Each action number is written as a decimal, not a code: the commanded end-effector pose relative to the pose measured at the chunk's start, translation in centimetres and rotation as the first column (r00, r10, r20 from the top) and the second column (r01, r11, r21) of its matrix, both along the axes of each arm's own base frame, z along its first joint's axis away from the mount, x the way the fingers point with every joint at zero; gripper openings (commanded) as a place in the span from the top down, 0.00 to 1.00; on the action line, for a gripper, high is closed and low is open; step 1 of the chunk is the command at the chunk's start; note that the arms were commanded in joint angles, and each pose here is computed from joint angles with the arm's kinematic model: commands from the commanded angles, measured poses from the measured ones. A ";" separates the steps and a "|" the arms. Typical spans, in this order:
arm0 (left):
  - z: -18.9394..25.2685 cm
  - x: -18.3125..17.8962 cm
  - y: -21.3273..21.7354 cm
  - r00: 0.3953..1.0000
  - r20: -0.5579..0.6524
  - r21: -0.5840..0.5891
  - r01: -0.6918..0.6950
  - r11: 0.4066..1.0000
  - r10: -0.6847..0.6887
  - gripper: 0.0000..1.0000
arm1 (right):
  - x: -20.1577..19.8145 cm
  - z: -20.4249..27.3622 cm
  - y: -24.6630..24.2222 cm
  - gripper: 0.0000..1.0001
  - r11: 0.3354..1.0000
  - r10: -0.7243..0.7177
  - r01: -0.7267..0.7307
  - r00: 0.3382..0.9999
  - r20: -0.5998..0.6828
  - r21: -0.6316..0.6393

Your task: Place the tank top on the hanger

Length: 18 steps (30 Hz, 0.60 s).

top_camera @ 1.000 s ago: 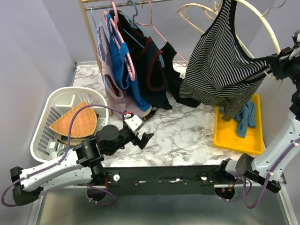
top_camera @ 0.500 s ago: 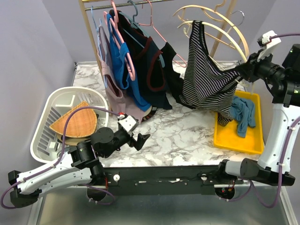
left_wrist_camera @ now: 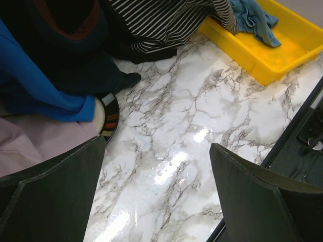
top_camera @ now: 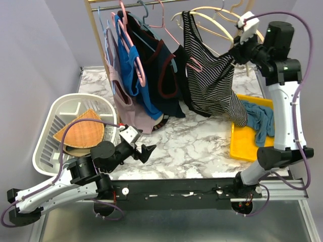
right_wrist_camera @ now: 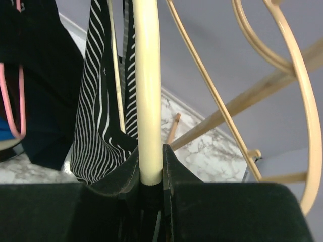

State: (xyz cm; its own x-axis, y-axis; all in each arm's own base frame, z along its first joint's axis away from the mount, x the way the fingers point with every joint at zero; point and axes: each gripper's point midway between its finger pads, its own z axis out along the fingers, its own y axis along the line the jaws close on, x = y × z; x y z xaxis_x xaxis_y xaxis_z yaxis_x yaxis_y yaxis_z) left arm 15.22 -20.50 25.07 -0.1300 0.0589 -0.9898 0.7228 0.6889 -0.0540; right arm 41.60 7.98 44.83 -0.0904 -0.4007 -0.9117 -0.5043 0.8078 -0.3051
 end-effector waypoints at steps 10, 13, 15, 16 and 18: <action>-1.7 0.3 2.1 0.996 -0.037 -0.003 -0.085 0.996 0.085 0.01 | 5.6 6.1 7.3 1.00 0.995 -0.003 0.033 0.951 0.309 -0.092; -1.7 0.2 2.3 0.995 -0.039 -0.015 -0.089 0.996 0.088 0.01 | 6.1 5.9 8.3 1.00 0.995 0.004 0.027 0.949 0.315 -0.095; -1.7 0.2 2.3 0.995 -0.041 -0.019 -0.089 0.996 0.089 0.01 | 6.7 5.2 8.7 1.00 0.994 0.002 0.031 0.951 0.308 -0.102; -1.7 0.2 2.3 0.995 -0.043 -0.019 -0.090 0.996 0.089 0.01 | 6.9 4.8 9.3 0.99 0.993 0.012 0.023 0.953 0.304 -0.112; -1.6 0.1 2.3 0.995 -0.045 -0.025 -0.087 0.996 0.086 0.01 | 7.4 4.0 9.9 1.00 0.992 0.016 0.021 0.955 0.295 -0.121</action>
State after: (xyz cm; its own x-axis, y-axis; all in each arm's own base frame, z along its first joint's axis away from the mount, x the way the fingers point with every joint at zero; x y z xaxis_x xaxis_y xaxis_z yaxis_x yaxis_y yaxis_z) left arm 15.11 -18.69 24.09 -0.1580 0.0232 -0.9872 0.6809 0.7266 -0.0919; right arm 47.79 16.93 45.39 0.0710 -0.5318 -0.8439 -0.4677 0.7295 -0.4991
